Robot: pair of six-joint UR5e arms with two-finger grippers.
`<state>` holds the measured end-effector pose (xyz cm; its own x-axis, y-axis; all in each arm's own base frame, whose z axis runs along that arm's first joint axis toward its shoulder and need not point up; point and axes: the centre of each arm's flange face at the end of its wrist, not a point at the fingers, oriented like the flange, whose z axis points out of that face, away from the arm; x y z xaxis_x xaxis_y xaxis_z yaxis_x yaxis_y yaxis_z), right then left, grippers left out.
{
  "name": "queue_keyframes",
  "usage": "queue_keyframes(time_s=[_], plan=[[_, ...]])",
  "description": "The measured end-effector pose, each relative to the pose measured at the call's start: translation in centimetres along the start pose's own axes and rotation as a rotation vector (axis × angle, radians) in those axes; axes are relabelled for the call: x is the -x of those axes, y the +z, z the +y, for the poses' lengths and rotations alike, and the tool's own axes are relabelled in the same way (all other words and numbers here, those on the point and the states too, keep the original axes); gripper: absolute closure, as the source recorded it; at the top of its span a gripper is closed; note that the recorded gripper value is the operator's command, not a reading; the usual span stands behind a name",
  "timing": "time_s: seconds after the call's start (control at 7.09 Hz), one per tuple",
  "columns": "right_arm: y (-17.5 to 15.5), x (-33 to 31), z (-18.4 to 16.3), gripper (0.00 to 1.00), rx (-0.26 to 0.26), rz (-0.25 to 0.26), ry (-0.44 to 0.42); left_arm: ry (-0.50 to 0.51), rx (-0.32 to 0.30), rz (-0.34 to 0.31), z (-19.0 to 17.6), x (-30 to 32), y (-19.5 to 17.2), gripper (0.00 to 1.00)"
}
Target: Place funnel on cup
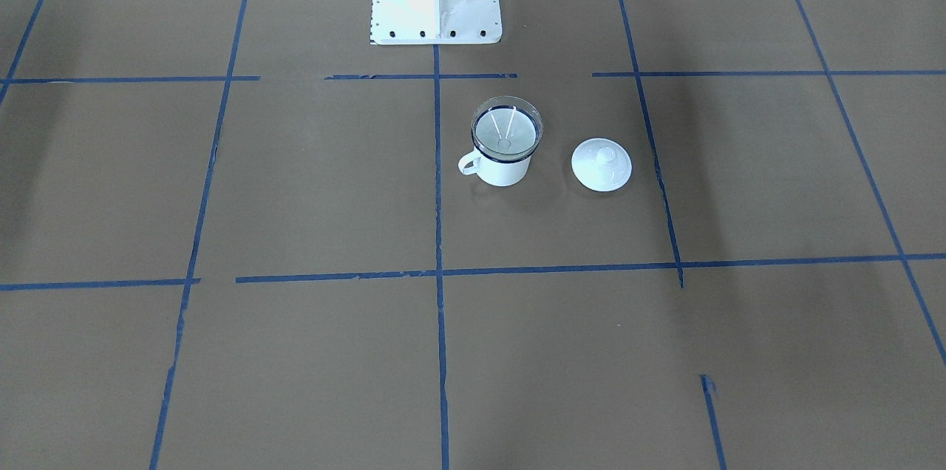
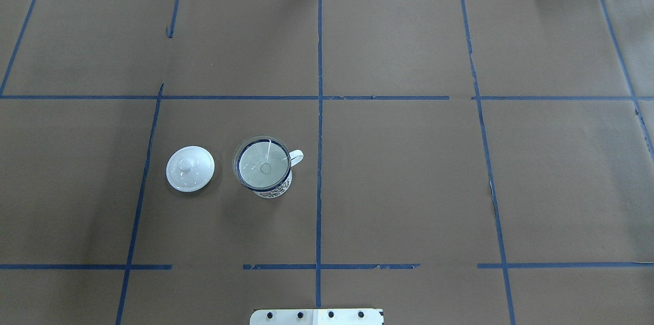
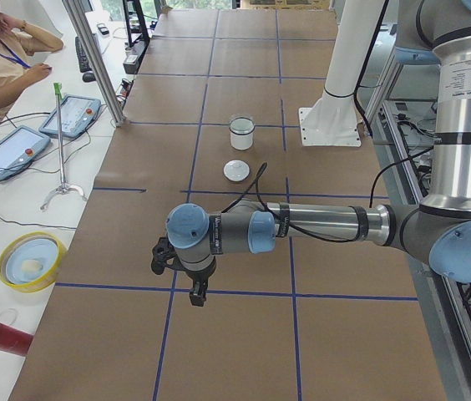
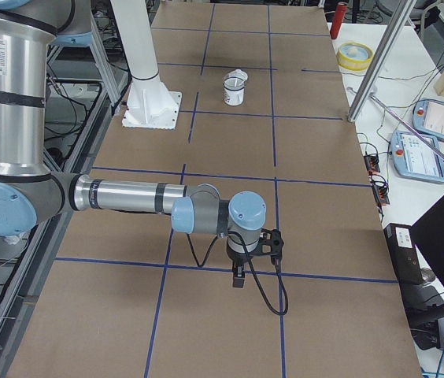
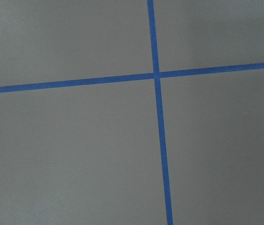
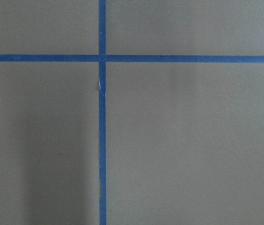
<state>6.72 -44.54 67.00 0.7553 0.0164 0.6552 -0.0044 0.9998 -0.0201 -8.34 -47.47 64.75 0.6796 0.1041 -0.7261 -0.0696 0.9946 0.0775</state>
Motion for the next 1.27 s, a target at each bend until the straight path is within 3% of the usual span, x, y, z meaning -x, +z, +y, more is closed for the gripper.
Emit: queue_keyframes(time_s=[1.27], plan=[[0.0,0.0,0.0,0.0,0.0,0.0,0.0,0.026,-0.023,-0.003,-0.03,-1.08,-0.92,0.0]])
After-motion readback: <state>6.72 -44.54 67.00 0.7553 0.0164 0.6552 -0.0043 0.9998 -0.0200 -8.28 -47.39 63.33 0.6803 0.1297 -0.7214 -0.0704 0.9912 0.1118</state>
